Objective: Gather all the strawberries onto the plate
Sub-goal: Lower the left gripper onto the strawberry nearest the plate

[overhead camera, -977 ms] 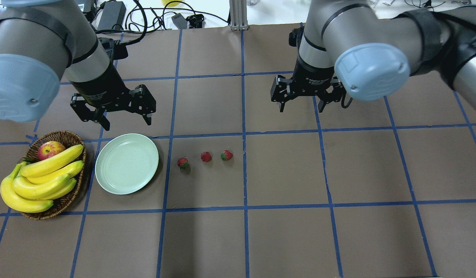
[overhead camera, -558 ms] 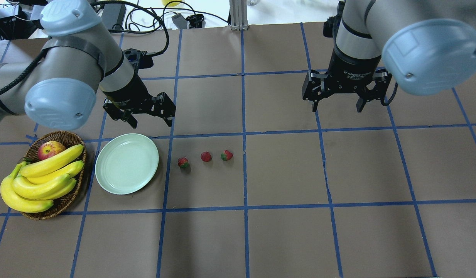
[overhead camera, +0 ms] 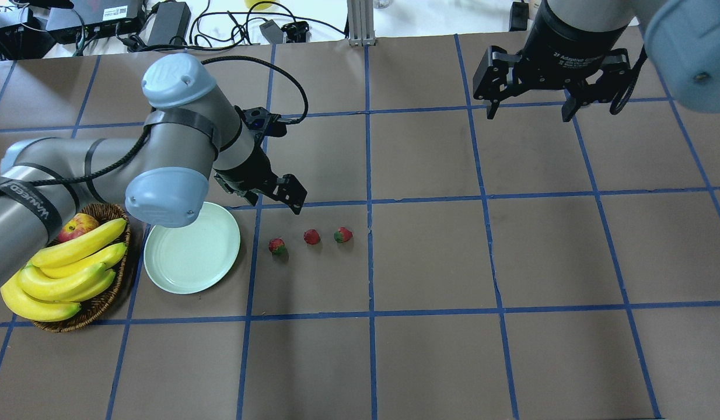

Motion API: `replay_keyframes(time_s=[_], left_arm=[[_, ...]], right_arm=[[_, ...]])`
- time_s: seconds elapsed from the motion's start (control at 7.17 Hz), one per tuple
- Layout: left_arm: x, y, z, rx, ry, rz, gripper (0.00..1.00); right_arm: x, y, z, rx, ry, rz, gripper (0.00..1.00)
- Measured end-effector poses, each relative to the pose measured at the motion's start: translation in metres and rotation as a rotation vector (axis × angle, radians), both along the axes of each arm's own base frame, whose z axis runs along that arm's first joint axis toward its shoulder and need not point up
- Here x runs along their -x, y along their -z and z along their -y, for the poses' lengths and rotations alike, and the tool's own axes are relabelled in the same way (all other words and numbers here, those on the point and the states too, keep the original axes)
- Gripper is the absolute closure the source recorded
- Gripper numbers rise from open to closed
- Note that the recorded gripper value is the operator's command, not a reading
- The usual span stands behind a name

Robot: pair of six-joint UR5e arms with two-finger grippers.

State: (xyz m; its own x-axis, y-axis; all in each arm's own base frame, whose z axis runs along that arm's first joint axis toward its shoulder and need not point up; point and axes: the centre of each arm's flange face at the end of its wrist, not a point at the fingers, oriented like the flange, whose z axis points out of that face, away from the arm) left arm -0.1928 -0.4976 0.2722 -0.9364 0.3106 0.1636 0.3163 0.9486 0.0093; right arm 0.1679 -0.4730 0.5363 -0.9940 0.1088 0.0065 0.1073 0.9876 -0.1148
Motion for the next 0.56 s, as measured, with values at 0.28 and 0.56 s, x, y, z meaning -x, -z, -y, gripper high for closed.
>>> replay_keyframes(time_s=[0.28,0.56], left_arm=[[0.018,0.031,-0.006,-0.002,0.076,-0.003,0.0],[0.026,0.053,-0.007,-0.019,0.138,-0.004,0.0]], right_arm=[[-0.001,-0.003,0.003,0.03,-0.002,0.004,0.0],[-0.002,-0.003,0.004,0.035,-0.004,0.005,0.0]])
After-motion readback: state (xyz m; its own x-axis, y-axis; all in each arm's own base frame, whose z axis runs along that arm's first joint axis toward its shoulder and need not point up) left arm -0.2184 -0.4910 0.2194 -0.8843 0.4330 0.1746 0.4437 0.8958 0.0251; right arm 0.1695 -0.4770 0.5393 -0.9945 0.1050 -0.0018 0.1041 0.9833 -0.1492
